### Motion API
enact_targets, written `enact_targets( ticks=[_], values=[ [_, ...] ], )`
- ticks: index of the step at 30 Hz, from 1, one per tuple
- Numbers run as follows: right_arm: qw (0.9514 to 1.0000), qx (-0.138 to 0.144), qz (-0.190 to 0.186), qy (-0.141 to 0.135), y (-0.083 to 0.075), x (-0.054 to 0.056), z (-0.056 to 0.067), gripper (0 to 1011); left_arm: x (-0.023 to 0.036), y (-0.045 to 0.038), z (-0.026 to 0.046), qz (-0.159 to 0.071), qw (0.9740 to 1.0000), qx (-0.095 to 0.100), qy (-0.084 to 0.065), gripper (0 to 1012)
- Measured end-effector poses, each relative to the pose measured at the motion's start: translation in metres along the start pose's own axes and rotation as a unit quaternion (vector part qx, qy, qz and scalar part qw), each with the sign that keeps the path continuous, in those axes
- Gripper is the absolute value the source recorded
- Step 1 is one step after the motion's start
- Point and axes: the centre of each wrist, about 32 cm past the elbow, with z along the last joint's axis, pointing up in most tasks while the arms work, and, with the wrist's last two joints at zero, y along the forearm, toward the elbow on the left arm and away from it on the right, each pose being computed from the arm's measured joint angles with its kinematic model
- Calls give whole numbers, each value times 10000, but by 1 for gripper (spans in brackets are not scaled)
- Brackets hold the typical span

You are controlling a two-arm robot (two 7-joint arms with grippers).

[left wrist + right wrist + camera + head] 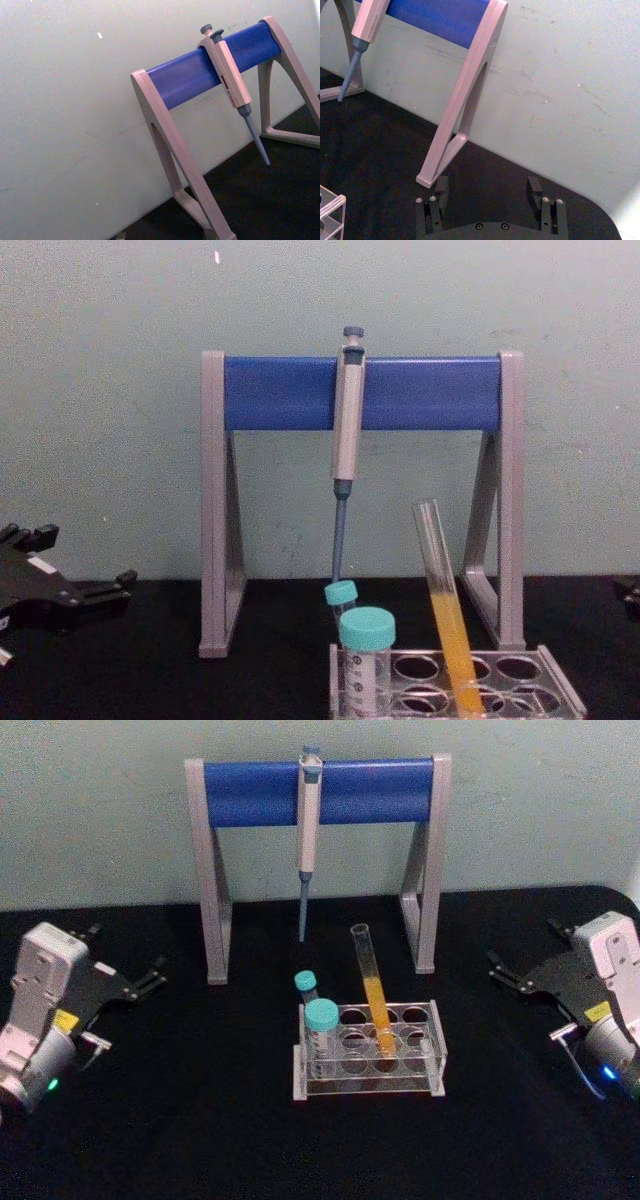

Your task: Pick up the test tube from the test tube rack, shake it, then place it back into the test tube rack.

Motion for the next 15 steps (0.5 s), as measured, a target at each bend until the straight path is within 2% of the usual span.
enact_targets(
  ticks=[15],
  values=[
    [10000,0,0,0,0,0,0,1000,0,0,0,0,10000,1,0,1001]
  ],
)
